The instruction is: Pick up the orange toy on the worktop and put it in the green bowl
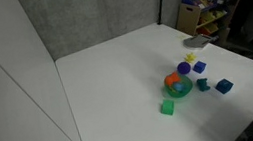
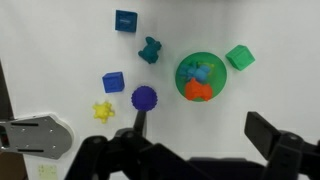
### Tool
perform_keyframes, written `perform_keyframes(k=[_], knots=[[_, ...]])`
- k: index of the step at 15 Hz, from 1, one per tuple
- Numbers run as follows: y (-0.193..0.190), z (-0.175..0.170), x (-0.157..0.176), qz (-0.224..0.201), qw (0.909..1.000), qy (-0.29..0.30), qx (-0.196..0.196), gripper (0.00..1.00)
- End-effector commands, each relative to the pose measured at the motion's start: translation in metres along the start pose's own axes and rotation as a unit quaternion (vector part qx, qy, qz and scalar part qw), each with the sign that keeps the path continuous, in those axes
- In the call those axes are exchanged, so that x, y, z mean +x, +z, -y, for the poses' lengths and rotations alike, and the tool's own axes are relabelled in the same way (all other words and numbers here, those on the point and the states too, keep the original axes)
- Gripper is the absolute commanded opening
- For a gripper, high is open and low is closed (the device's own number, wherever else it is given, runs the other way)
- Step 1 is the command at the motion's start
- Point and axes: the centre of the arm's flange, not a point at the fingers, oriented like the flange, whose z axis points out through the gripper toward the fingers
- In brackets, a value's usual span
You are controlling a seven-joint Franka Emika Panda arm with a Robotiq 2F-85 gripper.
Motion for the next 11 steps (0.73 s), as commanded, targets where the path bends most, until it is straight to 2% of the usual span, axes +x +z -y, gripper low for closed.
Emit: perform_keyframes(k=[1,7,8,11], knots=[[-0.031,0.002,-0.034,-0.014,0.9991,0.025,-0.03,1.0],[-0.049,0.001,-0.057,-0.017,0.9988,0.034,-0.03,1.0],[-0.047,0.0,-0.043,-0.02,0.9991,0.026,-0.026,1.0],[-0.046,0.0,-0.045,-0.019,0.9992,0.025,-0.026,1.0]])
